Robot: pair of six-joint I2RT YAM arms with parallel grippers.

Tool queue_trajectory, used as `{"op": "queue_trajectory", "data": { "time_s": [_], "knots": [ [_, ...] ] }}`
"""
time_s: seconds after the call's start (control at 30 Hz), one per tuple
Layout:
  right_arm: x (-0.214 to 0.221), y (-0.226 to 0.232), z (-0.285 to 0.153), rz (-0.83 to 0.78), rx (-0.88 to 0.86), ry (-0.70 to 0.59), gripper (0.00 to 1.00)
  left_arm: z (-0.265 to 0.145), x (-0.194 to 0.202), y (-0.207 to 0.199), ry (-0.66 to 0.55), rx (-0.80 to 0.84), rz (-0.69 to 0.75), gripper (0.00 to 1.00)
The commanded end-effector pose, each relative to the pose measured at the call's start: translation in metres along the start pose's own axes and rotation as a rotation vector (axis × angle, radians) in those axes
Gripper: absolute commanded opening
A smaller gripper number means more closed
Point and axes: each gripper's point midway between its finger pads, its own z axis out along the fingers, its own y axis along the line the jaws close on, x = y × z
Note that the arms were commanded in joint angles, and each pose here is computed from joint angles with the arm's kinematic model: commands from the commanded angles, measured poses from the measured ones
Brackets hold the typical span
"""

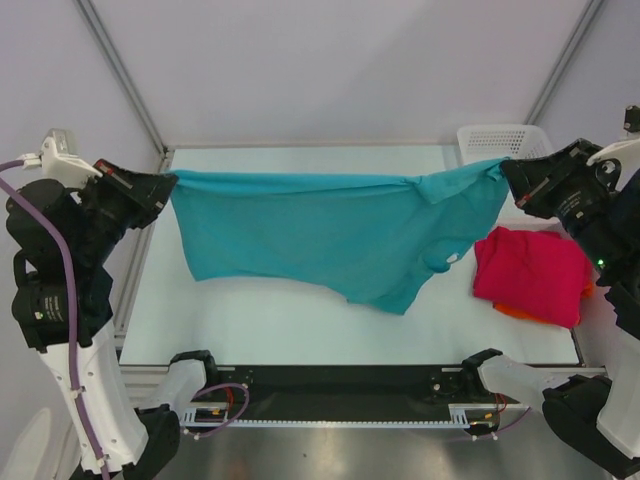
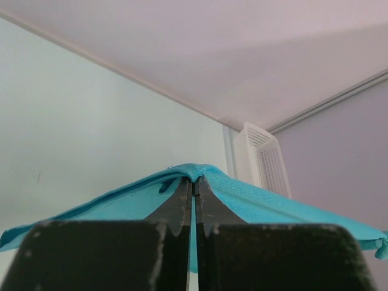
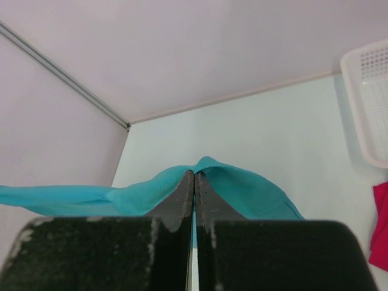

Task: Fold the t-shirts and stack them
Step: Flatten out the tshirt

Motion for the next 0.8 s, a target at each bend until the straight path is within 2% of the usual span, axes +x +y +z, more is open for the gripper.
{"op": "queue_trajectory", "data": {
  "time_s": [0.0, 0.47, 0.67, 0.73, 0.77],
  "knots": [
    [-0.012, 0.007, -0.009, 0.005, -0.032, -0.032, 0.00, -0.001, -0.007, -0.001, -0.028, -0.020, -0.055, 0.00],
    [-0.024, 0.022, -0.055, 0.065, -0.145, -0.074, 0.00, -0.048, -0.004, -0.032, -0.062, 0.087, -0.070, 0.00],
    [-0.024, 0.027, -0.069, 0.054, -0.187, -0.073, 0.00, -0.078, -0.012, -0.048, -0.116, 0.119, -0.008, 0.00],
    [-0.033, 0.036, -0.080, 0.023, -0.230, -0.089, 0.00, -0.080, -0.021, -0.058, -0.119, 0.137, 0.023, 0.00],
    [-0.031, 0.038, -0.060, -0.003, -0.215, -0.054, 0.00, -0.064, -0.025, -0.059, -0.080, 0.137, 0.023, 0.00]
  ]
}}
